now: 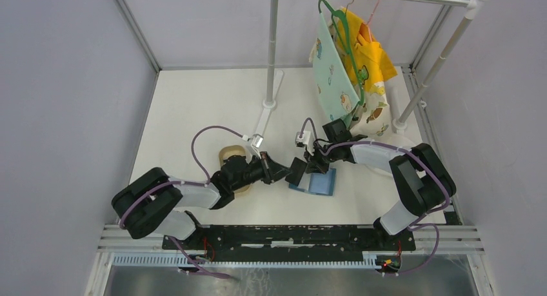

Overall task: Put the credit cards into the card holder
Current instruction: Insert the credit card into the card holder.

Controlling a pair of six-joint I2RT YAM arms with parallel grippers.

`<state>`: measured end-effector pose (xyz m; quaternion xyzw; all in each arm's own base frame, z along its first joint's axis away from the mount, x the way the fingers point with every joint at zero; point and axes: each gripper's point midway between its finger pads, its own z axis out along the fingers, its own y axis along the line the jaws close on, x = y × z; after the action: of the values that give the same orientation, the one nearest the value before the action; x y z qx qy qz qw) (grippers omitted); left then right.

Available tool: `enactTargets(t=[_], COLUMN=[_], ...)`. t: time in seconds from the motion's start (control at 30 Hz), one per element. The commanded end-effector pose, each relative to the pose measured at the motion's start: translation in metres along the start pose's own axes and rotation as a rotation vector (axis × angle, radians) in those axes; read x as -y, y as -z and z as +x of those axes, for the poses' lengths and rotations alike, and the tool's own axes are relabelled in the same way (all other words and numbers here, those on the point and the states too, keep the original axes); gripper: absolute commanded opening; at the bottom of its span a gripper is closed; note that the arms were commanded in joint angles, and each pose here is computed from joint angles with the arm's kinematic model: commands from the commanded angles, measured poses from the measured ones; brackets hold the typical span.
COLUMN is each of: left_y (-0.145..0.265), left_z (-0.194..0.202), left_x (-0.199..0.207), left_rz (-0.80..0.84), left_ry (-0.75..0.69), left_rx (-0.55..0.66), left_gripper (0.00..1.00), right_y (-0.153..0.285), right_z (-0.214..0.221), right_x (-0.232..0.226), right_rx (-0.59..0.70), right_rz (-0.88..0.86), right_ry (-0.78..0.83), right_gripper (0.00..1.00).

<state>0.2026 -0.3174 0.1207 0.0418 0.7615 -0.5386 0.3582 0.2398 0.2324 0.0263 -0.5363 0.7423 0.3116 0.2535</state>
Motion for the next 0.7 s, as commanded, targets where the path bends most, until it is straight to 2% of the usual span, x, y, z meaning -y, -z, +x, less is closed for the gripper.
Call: enactTargets(t=[0.0, 0.43, 0.67], left_y=[-0.004, -0.037, -0.045], left_z=[-0.004, 0.032, 0.044], left_x=[0.023, -0.01, -0.027], left_rz=[0.123, 0.096, 0.002], left_ry=[0.069, 0.246, 0.251], left_rx=[0.059, 0.035, 0.024], left_gripper=[0.02, 0.02, 0.02], right_y=[0.005, 0.013, 0.02], right_z=[-0.007, -0.005, -0.008], right_x=[0.015, 0.023, 0.026], right_rx=[0.025, 0.018, -0.001], right_rz=[0.071, 0.106, 0.119], right_ry=[-0.009, -0.003, 0.062], right_gripper=[0.06, 0.06, 0.07])
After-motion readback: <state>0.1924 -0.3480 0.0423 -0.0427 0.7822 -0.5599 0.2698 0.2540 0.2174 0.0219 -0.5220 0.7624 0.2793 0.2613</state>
